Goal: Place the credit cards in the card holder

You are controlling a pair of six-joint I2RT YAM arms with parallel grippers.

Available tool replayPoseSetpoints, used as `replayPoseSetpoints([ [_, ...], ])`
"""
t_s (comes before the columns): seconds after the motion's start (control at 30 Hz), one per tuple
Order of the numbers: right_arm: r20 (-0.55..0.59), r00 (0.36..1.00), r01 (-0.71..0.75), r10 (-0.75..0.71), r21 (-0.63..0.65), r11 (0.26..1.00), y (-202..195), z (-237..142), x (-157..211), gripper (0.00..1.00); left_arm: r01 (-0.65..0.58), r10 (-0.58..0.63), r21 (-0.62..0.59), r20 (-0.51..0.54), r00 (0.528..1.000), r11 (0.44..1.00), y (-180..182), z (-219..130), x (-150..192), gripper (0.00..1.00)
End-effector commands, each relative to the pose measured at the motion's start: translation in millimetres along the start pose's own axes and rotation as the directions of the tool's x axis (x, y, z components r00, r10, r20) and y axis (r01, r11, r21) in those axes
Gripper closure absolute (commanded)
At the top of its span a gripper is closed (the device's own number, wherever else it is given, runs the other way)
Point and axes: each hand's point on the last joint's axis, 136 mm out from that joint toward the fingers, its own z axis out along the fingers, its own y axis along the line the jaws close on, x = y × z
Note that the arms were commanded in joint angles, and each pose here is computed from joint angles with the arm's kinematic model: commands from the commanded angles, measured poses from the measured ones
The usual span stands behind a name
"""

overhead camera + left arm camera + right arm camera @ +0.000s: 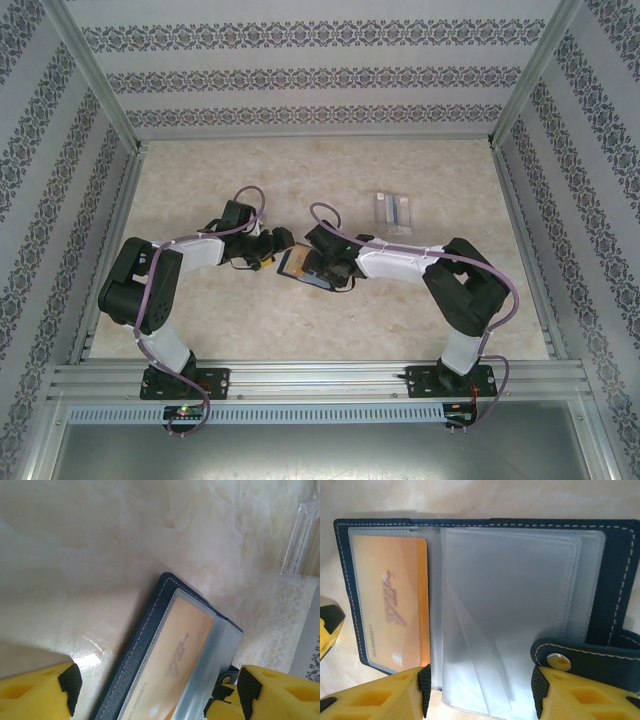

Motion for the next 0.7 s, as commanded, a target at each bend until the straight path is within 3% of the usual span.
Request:
replayPoseSetpoints([
  [0.0,0.016,1.0,-0.013,0.012,0.029,0.999,-1.2,-4.5,-0.4,0.42,0.026,-0.026,0.0,-0.039,0.999,1.0,8.3,7.5,10.8,0.16],
  [0.2,0.017,1.0,-0.003,0.002,0.012,1.0,3.4,-2.5,-0.6,0.41,0.033,-0.032,0.012,-0.049,0.998,0.999,8.1,9.9,13.2,0.17],
  [0.67,0.03,0.993,0.118,-0.114,-0.191,0.975,53.4,3.2,-18.5,0.47,0.074,-0.067,0.066,-0.096,0.993,0.995,7.6,21.2,26.3,0.19],
])
